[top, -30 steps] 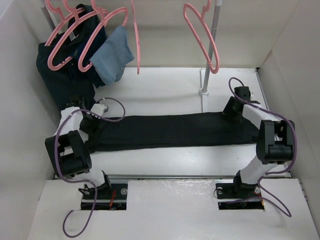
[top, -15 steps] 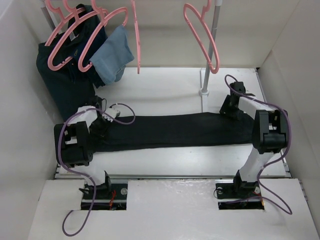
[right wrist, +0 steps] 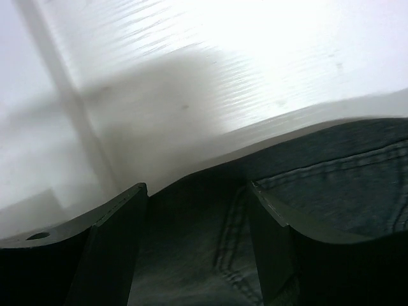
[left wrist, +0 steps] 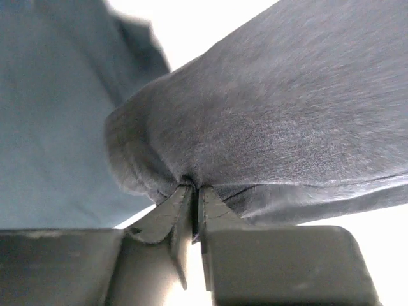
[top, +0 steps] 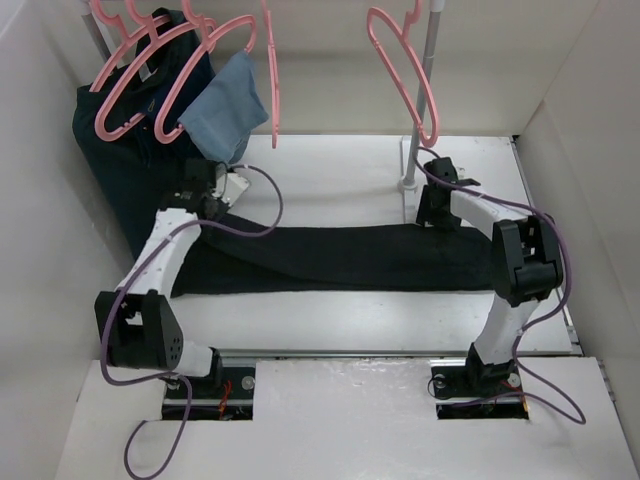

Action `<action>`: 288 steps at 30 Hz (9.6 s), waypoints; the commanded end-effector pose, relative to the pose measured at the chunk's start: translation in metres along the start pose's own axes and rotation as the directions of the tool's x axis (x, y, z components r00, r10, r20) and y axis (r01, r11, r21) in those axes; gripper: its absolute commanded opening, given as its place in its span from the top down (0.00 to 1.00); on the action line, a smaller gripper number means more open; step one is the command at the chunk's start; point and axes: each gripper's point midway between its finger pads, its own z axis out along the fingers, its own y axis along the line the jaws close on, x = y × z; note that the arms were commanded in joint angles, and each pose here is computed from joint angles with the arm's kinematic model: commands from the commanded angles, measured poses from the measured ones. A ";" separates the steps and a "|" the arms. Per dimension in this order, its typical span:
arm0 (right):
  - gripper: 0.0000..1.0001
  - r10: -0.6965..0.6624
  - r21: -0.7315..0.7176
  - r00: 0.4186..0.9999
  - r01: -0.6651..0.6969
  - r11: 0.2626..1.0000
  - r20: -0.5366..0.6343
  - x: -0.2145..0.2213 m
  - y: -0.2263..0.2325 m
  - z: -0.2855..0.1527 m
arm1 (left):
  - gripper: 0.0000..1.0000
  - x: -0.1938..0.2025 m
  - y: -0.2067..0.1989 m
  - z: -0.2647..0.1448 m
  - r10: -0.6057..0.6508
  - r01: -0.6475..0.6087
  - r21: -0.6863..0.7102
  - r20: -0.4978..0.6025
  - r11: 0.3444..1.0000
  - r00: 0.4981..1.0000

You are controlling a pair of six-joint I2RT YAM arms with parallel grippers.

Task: Place the trousers on the hanger
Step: Fold the trousers at the center of the board.

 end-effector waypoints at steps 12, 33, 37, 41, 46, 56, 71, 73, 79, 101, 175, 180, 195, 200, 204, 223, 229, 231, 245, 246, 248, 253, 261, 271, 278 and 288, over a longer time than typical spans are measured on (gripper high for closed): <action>0.23 -0.378 -0.160 0.885 0.429 0.889 0.273 -0.001 0.104 -0.073 | 0.41 0.106 -0.094 -0.008 0.216 0.031 0.593 -0.342 0.805 0.915; 0.15 -0.380 -0.432 0.894 0.447 0.783 0.236 0.050 0.177 -0.087 | 0.24 0.072 -0.087 0.002 -0.129 0.220 0.556 -0.198 0.802 0.972; 0.23 -0.276 -0.395 0.960 0.275 0.877 0.056 0.056 0.144 -0.055 | 0.24 0.079 -0.075 0.027 -0.155 0.235 0.386 -0.227 0.892 0.962; 0.29 -0.213 -0.326 0.977 0.193 0.925 -0.027 0.068 0.120 -0.045 | 0.32 0.095 -0.067 0.036 -0.135 0.218 0.301 -0.272 0.928 0.953; 0.27 -0.138 -0.243 0.985 0.110 0.964 -0.103 0.089 0.106 -0.040 | 0.32 0.104 -0.088 0.042 -0.081 0.184 0.340 -0.296 0.922 0.952; 0.32 -0.040 -0.075 0.987 0.028 0.997 -0.153 0.097 0.076 -0.036 | 0.49 0.105 -0.109 0.052 -0.047 0.140 0.320 -0.282 0.937 0.958; 0.34 0.001 -0.074 0.984 -0.015 0.997 -0.177 0.084 0.076 -0.022 | 1.00 0.117 -0.002 0.016 0.133 -0.139 0.009 -0.334 0.990 0.933; 0.34 -0.001 -0.069 0.983 -0.012 0.998 -0.183 0.087 0.076 -0.020 | 1.00 0.125 0.006 0.011 0.172 -0.184 -0.003 -0.342 0.983 0.924; 0.33 -0.001 -0.075 0.982 -0.013 0.997 -0.191 0.086 0.074 -0.019 | 1.00 0.158 0.002 0.008 0.353 -0.341 0.105 -0.400 0.934 0.846; 0.23 -0.031 -0.116 0.995 0.019 0.993 -0.097 0.050 0.078 -0.045 | 0.48 0.075 0.058 -0.002 -0.040 0.076 0.323 -0.117 0.943 0.992; 0.00 0.948 0.273 0.318 -0.912 0.306 0.001 0.106 -0.200 -0.020 | 0.40 0.118 -0.043 0.137 -0.298 0.376 0.129 -0.405 0.918 0.865; 0.34 0.953 0.324 0.287 -0.896 0.303 -0.097 0.121 -0.186 -0.002 | 0.40 0.117 -0.042 0.135 -0.309 0.384 0.121 -0.399 0.916 0.863; 1.00 0.792 0.122 0.462 -0.883 0.453 0.399 -0.009 -0.264 -0.110 | 0.40 0.124 -0.053 0.117 -0.294 0.382 0.150 -0.410 0.912 0.863; 1.00 0.604 0.192 0.586 -0.785 0.589 0.541 -0.046 -0.252 -0.160 | 0.39 0.113 -0.049 0.110 -0.286 0.371 0.168 -0.385 0.913 0.877; 1.00 0.469 0.263 0.634 -0.726 0.636 0.614 -0.056 -0.242 -0.183 | 0.37 0.091 -0.051 0.093 -0.276 0.359 0.229 -0.328 0.905 0.903; 1.00 0.082 0.160 0.613 -0.330 0.930 0.786 -0.100 -0.166 -0.298 | 0.33 0.050 -0.105 0.046 -0.237 0.326 0.443 -0.245 0.835 0.940; 1.00 0.116 -0.074 0.583 -0.095 0.993 0.804 -0.065 0.003 -0.327 | 0.30 0.036 -0.145 0.056 -0.191 0.288 0.540 -0.229 0.791 0.955; 1.00 0.164 -0.146 0.586 -0.078 0.986 0.794 -0.053 0.051 -0.335 | 0.30 0.041 -0.154 0.061 -0.172 0.288 0.552 -0.254 0.782 0.952; 1.00 0.039 -0.239 0.720 0.179 0.954 0.693 0.067 0.275 -0.286 | 0.37 0.058 -0.168 0.073 -0.175 0.309 0.561 -0.280 0.768 0.944; 1.00 0.019 -0.225 0.715 0.194 0.955 0.699 0.074 0.276 -0.285 | 0.37 0.058 -0.168 0.073 -0.175 0.309 0.561 -0.280 0.768 0.944; 1.00 -0.004 -0.250 0.720 0.246 0.937 0.694 0.097 0.285 -0.286 | 0.37 0.060 -0.167 0.077 -0.181 0.318 0.558 -0.287 0.766 0.941; 1.00 0.004 -0.335 0.730 0.308 0.890 0.683 0.113 0.303 -0.297 | 0.37 0.070 -0.169 0.080 -0.195 0.353 0.554 -0.325 0.754 0.925; 1.00 -0.147 -0.354 0.703 0.513 0.782 0.695 0.159 0.344 -0.289 | 0.37 0.064 -0.168 0.083 -0.212 0.366 0.571 -0.318 0.735 0.924; 1.00 -0.192 -0.278 0.594 0.607 0.745 0.781 0.177 0.346 -0.324 | 0.64 0.068 -0.173 0.086 -0.215 0.384 0.585 -0.339 0.715 0.916; 1.00 -0.226 -0.338 0.524 0.766 0.546 0.821 0.200 0.380 -0.345 | 0.70 0.068 -0.172 0.083 -0.215 0.384 0.585 -0.339 0.715 0.916; 0.11 -0.544 -0.333 0.353 0.933 0.139 0.762 0.310 0.407 -0.277 | 0.40 0.077 -0.112 0.074 -0.303 0.432 0.463 -0.327 0.774 0.895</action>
